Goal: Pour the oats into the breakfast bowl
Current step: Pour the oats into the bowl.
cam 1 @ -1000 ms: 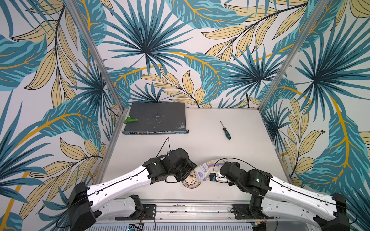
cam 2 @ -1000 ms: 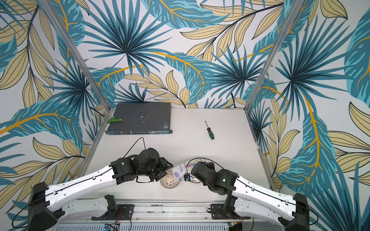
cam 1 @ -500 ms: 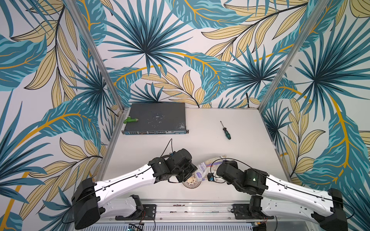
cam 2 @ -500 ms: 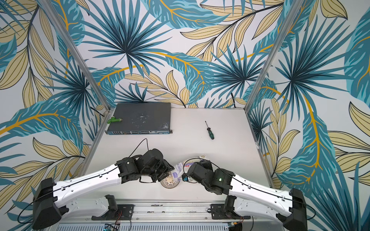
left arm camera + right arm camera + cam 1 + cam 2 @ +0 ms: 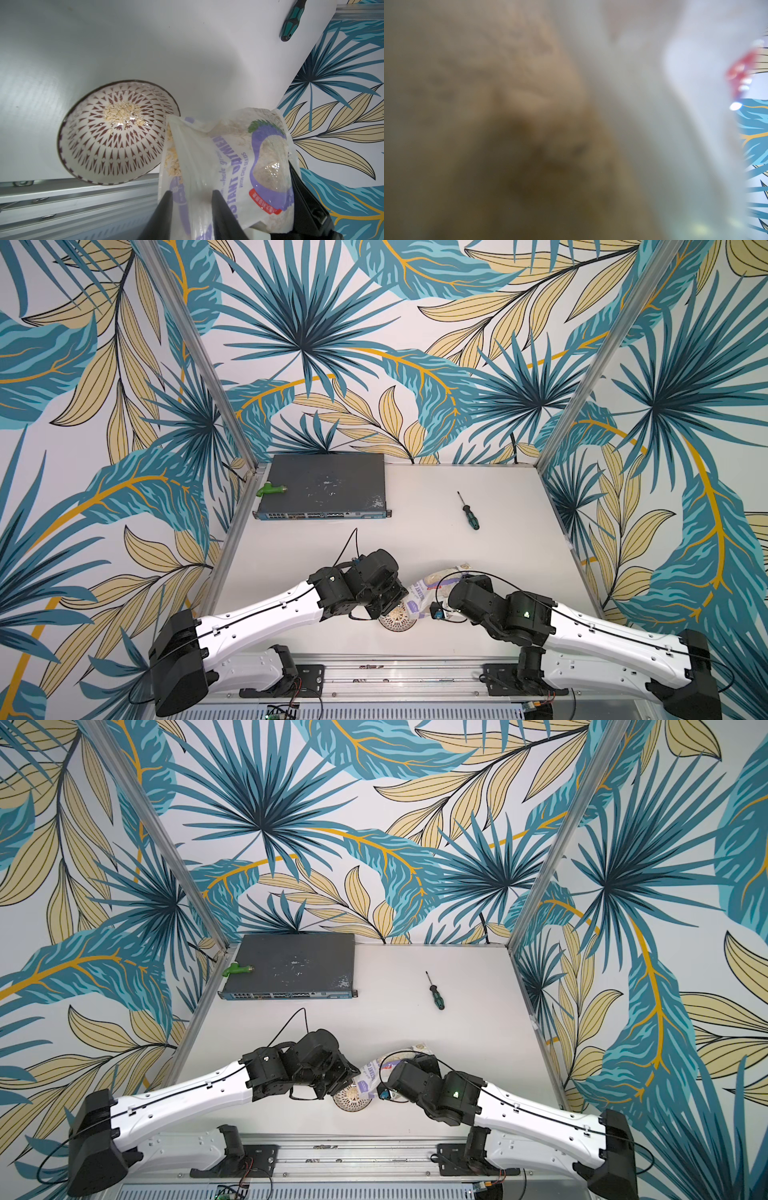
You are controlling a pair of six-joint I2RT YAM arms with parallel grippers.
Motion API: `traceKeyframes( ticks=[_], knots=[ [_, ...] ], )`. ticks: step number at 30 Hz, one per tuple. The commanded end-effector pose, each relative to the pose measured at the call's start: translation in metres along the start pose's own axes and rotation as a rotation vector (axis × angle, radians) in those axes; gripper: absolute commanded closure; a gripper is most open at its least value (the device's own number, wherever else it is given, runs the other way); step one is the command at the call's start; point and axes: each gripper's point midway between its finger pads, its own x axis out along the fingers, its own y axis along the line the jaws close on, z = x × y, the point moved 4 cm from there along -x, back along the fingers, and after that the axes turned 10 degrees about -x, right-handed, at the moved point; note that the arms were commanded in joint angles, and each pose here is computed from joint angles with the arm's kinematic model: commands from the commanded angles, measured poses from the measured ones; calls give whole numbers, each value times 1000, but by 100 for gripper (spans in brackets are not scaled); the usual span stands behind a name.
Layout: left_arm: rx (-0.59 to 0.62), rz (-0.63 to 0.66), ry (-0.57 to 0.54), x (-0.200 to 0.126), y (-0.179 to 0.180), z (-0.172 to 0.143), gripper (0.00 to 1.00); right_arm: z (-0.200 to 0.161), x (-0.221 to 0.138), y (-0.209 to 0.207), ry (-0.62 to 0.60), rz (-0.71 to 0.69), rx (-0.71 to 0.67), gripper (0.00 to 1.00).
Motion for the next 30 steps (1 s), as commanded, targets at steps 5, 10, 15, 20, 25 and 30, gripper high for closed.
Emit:
traceKeyframes(
  ticks=[5,10,15,20,25,30],
  knots=[
    [4,46,7,11,9,-2,68,-2,-5,-23,37,-121,70,100],
    [3,56,7,13,14,0,73,-2,-3,-26,62,-137,55,100],
    [-15,75,-14,14,28,6,76,-1,-2,-28,80,-152,37,100],
    [-26,88,-23,15,36,9,77,1,-3,-29,92,-164,21,100],
    [-28,88,-25,16,36,9,77,3,-4,-32,114,-193,-3,100],
    [-27,83,-29,14,36,10,77,5,-6,-34,128,-211,-17,100]
  ],
)
